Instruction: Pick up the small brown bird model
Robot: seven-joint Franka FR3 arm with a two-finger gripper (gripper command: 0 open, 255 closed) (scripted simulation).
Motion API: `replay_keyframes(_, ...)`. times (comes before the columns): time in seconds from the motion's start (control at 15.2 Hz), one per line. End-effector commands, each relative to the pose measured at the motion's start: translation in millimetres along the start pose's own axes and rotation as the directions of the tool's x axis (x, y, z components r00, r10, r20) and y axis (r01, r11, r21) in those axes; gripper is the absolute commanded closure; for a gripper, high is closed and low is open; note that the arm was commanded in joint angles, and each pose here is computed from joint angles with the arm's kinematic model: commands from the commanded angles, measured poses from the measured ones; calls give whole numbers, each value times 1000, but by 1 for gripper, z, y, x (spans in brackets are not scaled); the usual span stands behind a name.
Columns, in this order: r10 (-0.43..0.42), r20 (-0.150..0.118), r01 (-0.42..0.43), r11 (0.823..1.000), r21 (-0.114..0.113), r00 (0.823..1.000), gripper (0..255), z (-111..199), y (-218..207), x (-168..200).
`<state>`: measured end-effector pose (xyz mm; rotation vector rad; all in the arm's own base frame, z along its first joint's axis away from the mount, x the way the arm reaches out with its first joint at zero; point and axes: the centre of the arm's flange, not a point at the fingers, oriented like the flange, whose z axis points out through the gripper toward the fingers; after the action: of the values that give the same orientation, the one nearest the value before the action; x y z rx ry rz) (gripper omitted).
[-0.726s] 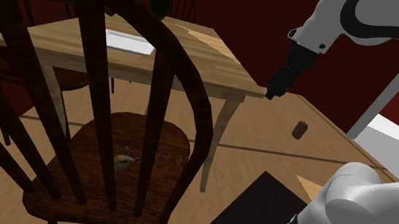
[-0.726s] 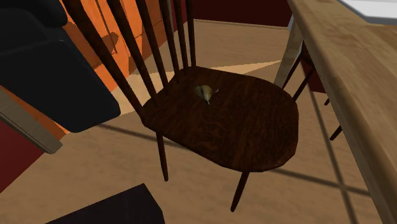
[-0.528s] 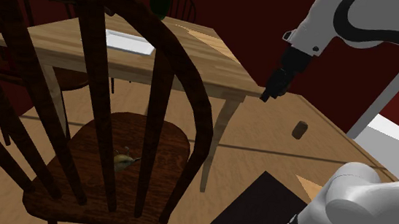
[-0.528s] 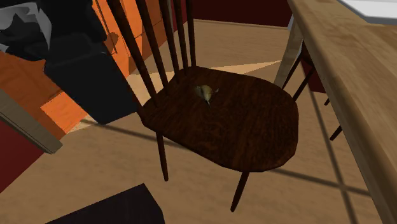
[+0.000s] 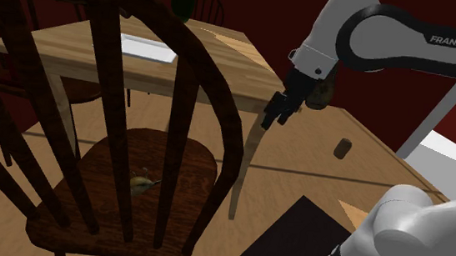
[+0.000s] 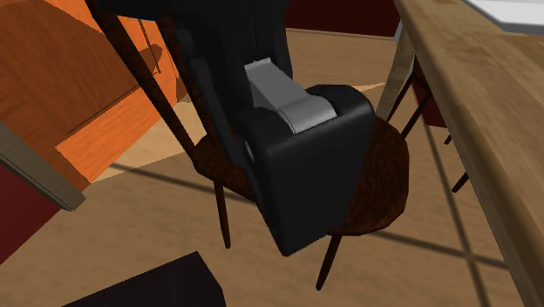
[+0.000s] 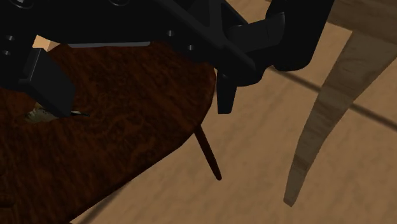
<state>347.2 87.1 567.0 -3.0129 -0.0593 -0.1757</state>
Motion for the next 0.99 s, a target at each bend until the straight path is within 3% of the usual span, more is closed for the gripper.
replay_keyframes(0.0,4,-2,-4,1000,4,1000,0,18,-16,11)
replay_keyframes(0.92,30,-3,-30,999,28,1000,0,135,-133,86)
